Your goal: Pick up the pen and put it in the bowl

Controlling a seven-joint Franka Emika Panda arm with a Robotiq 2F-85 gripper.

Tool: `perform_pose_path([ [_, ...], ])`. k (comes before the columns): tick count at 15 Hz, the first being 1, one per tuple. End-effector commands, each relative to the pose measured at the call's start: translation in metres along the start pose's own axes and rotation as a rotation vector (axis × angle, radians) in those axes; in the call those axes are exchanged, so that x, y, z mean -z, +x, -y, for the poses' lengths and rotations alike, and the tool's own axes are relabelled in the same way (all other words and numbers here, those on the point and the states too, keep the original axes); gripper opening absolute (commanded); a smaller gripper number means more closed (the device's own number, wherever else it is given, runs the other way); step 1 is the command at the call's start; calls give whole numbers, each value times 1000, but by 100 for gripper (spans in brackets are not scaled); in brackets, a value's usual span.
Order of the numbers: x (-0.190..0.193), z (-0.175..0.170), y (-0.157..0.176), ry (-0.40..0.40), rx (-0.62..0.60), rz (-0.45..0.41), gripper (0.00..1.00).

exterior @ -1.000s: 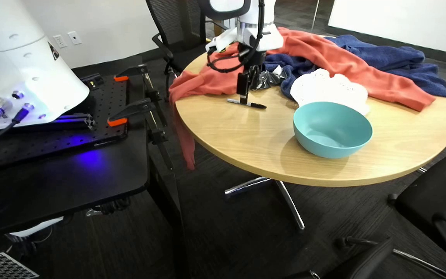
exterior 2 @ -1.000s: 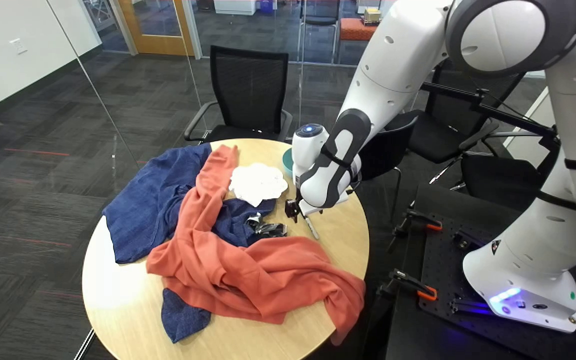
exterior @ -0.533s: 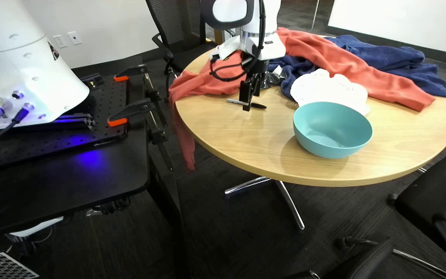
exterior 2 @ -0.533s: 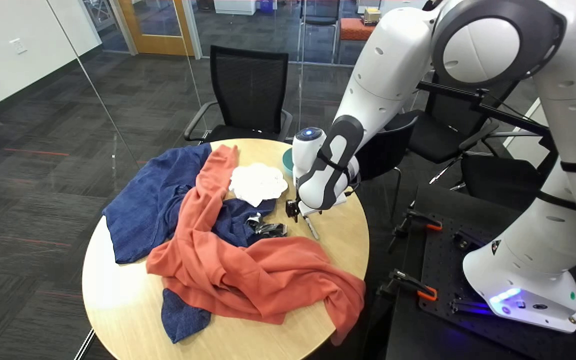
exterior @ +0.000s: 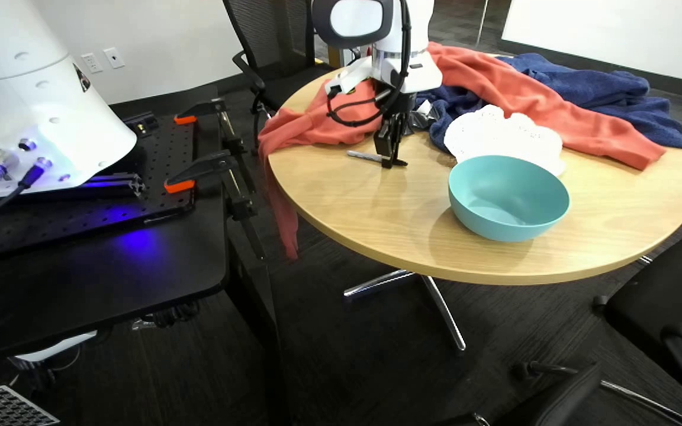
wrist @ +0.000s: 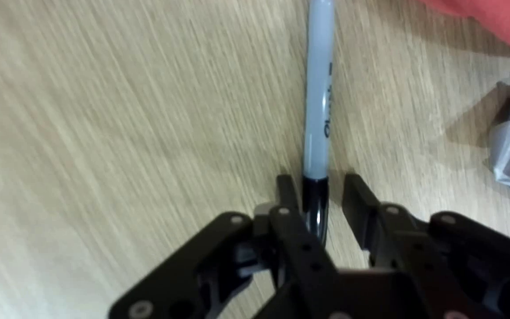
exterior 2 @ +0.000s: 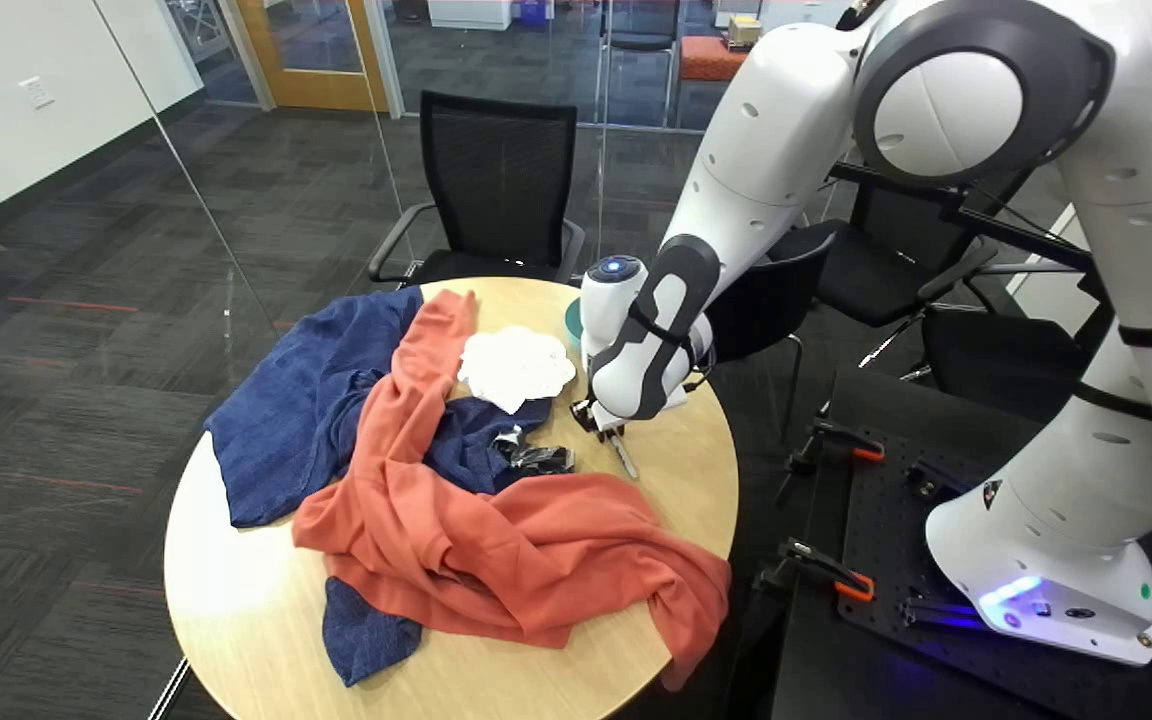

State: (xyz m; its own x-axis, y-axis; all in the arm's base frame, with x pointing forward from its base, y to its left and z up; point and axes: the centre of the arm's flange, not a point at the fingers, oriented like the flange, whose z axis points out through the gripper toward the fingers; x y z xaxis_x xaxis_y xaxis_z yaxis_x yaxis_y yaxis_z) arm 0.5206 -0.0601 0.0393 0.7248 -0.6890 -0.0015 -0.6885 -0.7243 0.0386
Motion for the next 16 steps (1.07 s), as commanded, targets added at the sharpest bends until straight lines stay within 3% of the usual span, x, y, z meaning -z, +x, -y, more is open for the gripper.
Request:
perform_pose_path([
  [1, 10, 1, 0, 10, 4, -25, 5],
  [2, 15, 2, 0, 8, -2, -28, 0],
  [8, 86, -13, 16, 13, -39, -99, 4],
  [16, 144, -51, 104, 10, -287, -213, 4],
])
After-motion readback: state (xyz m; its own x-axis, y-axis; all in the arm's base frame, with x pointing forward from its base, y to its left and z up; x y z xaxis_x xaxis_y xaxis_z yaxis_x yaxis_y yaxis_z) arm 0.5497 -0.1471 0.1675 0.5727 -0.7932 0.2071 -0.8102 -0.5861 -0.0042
